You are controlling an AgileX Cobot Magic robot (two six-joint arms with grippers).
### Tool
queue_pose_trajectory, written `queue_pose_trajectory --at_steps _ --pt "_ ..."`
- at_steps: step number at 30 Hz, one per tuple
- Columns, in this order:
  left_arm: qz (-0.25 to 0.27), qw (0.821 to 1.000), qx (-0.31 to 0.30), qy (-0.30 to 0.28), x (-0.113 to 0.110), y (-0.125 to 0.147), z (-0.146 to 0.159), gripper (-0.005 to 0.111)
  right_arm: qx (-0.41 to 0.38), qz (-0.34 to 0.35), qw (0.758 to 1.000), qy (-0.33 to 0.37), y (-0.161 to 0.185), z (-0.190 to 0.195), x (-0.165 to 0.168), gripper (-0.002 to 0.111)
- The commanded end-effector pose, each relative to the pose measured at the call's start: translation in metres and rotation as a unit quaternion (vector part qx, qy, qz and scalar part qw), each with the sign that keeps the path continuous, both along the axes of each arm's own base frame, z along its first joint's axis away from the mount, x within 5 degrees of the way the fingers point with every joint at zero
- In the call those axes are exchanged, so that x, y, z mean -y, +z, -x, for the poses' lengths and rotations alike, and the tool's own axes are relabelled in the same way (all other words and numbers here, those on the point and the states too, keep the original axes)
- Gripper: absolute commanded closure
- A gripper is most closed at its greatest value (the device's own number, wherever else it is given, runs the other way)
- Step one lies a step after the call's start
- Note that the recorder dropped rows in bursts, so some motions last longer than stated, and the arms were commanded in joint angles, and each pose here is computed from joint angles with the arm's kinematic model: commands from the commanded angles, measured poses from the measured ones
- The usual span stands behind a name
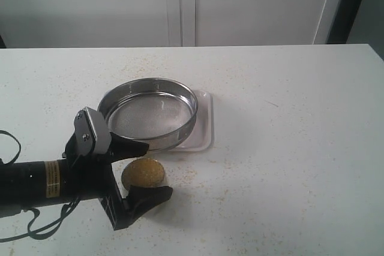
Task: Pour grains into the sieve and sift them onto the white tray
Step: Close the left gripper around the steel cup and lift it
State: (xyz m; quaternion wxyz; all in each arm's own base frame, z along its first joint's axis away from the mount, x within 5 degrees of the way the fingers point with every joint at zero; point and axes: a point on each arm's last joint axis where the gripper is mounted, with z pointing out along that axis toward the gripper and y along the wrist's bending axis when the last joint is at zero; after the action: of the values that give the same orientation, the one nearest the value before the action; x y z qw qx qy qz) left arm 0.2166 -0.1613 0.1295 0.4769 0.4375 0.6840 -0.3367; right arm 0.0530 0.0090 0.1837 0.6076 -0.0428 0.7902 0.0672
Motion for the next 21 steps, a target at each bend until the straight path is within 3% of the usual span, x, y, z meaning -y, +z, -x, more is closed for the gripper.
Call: queue_pose_trajectory --at_steps 1,21 --pt "0.000 1.000 0.001 0.006 0.001 -0.002 -0.001 0.007 0.003 -0.002 1.000 -0.005 -0.001 0.000 0.001 0.108" --pt "-0.018 1.000 -0.020 0.004 0.006 -0.023 0.001 0.007 0.003 -0.002 1.000 -0.005 -0.001 0.000 0.001 0.108"
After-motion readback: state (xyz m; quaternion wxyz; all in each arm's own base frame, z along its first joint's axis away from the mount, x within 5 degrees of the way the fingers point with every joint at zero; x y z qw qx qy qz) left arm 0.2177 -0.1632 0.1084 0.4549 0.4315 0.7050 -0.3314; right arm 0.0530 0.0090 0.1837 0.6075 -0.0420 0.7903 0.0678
